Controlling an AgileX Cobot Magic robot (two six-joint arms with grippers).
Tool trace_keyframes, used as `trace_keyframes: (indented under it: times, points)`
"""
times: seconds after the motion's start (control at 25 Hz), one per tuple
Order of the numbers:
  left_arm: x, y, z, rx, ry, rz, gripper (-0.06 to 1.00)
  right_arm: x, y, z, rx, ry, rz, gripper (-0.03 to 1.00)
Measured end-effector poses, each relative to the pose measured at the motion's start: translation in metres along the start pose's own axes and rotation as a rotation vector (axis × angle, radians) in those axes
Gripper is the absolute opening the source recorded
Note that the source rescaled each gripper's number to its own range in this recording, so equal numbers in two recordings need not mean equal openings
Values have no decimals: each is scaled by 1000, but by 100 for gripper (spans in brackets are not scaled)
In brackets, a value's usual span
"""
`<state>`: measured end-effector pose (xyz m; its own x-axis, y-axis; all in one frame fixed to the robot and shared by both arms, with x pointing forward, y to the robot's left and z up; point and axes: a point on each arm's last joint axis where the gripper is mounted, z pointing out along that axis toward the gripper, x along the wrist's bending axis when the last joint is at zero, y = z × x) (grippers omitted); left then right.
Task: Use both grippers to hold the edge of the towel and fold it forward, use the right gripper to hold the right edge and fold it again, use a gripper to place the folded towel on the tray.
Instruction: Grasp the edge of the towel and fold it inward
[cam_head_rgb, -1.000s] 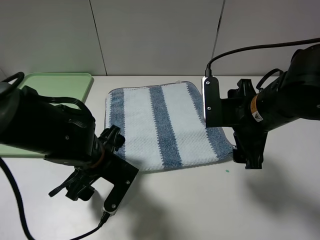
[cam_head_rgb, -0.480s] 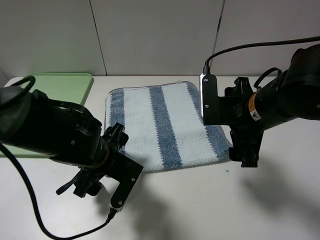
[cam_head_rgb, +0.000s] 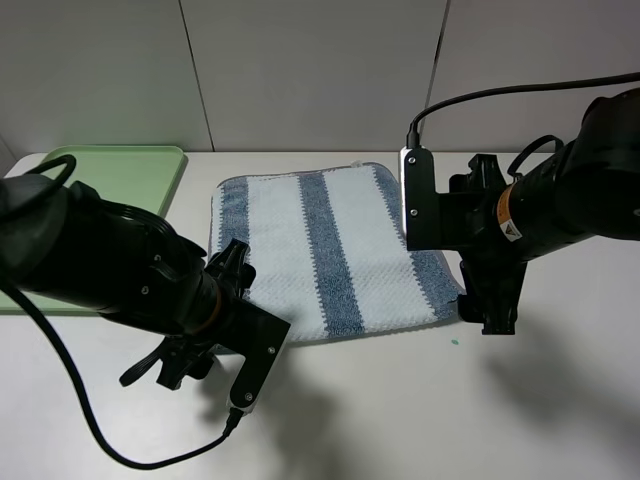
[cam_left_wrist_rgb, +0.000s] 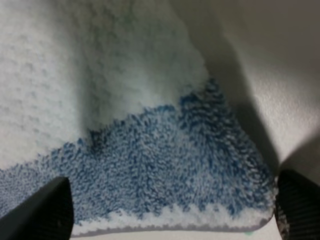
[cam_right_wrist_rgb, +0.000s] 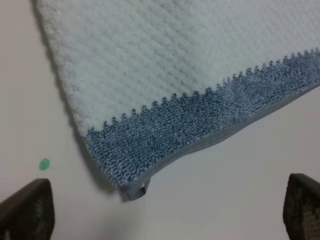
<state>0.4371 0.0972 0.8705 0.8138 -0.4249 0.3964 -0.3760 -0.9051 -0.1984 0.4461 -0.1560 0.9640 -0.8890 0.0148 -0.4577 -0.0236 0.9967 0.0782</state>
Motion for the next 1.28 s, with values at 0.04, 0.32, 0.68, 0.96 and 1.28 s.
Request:
trace_keyframes:
  times: [0.04, 0.32, 0.68, 0.96, 1.28]
  points:
    - [0, 0, 0, -2, -1, -2, 77, 0, 0, 0, 0, 0, 0, 100]
    - [-1, 2, 2, -20, -6, -59, 61, 0, 0, 0, 0, 0, 0, 100]
    - [-3, 4, 4, -38, -18, -99, 32, 0, 0, 0, -1, 0, 0, 100]
    - [-4, 4, 5, -39, -19, -101, 4, 0, 0, 0, -1, -1, -2, 100]
    - [-4, 3, 5, -22, -21, -101, 0, 0, 0, 0, 1, -4, -113, 100]
